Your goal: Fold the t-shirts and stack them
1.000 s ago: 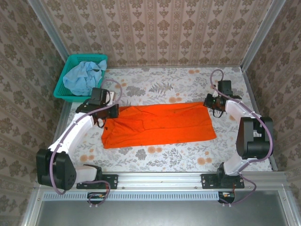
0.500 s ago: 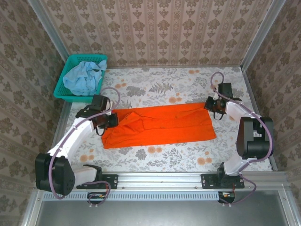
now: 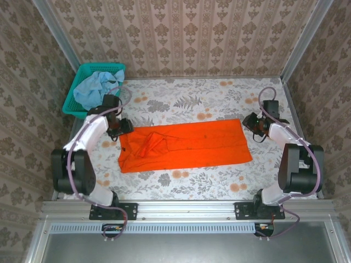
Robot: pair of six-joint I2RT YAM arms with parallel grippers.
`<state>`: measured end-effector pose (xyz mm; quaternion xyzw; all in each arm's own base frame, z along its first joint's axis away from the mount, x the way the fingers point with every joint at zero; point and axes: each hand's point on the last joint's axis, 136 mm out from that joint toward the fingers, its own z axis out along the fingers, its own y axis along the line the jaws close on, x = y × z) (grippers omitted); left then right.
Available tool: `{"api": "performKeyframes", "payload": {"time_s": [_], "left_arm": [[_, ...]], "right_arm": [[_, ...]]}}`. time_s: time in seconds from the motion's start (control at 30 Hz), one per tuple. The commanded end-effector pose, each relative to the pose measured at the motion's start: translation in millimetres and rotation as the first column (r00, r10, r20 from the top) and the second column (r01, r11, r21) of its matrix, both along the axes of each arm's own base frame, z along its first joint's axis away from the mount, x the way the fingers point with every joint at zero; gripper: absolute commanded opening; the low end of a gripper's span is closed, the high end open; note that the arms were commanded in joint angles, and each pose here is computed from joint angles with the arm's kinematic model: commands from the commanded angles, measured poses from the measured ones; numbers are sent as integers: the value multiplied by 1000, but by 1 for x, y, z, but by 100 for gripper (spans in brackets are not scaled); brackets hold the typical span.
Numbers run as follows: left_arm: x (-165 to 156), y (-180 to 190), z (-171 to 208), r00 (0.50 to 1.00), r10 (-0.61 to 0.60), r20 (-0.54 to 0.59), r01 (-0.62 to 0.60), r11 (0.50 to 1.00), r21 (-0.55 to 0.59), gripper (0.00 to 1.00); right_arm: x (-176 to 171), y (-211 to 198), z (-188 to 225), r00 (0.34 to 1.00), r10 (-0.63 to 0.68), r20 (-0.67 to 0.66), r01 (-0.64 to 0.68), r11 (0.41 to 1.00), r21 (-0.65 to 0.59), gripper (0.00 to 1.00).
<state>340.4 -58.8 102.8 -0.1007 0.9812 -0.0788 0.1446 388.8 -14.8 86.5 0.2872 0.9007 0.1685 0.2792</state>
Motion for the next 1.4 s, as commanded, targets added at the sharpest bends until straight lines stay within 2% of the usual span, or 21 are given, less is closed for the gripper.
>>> {"api": "performKeyframes", "payload": {"time_s": [0.0,0.13,0.23,0.5,0.6,0.73,0.87,1.1,1.37], "left_arm": [[15,-6,-3,999,-47,-22,46,998,-31,54],[33,4,-9,998,-52,-33,53,998,46,55],[41,3,-17,998,-54,-43,56,997,51,54],[42,11,-40,995,-40,-93,51,992,115,43],[45,11,-46,995,-31,-92,42,992,119,35],[53,13,-46,998,-9,-68,19,990,141,14],[64,14,-44,1000,7,-27,-3,989,149,5],[83,5,-40,1000,-9,29,5,989,148,1],[127,-12,-42,997,-24,71,14,991,135,0]], "right_arm": [[15,25,-1,999,40,-9,-39,998,49,33],[24,49,-14,990,125,-73,-124,992,14,34],[30,61,-21,982,160,-97,-160,987,9,33],[36,72,-43,967,183,-176,-182,983,24,32],[36,70,-53,962,175,-210,-176,984,16,31],[34,54,-65,961,94,-260,-98,995,-3,29],[29,34,-75,952,2,-306,-2,1000,1,26],[18,-8,-81,937,-156,-313,159,987,-18,22],[6,-40,-86,921,-226,-317,236,972,-6,22]]}}
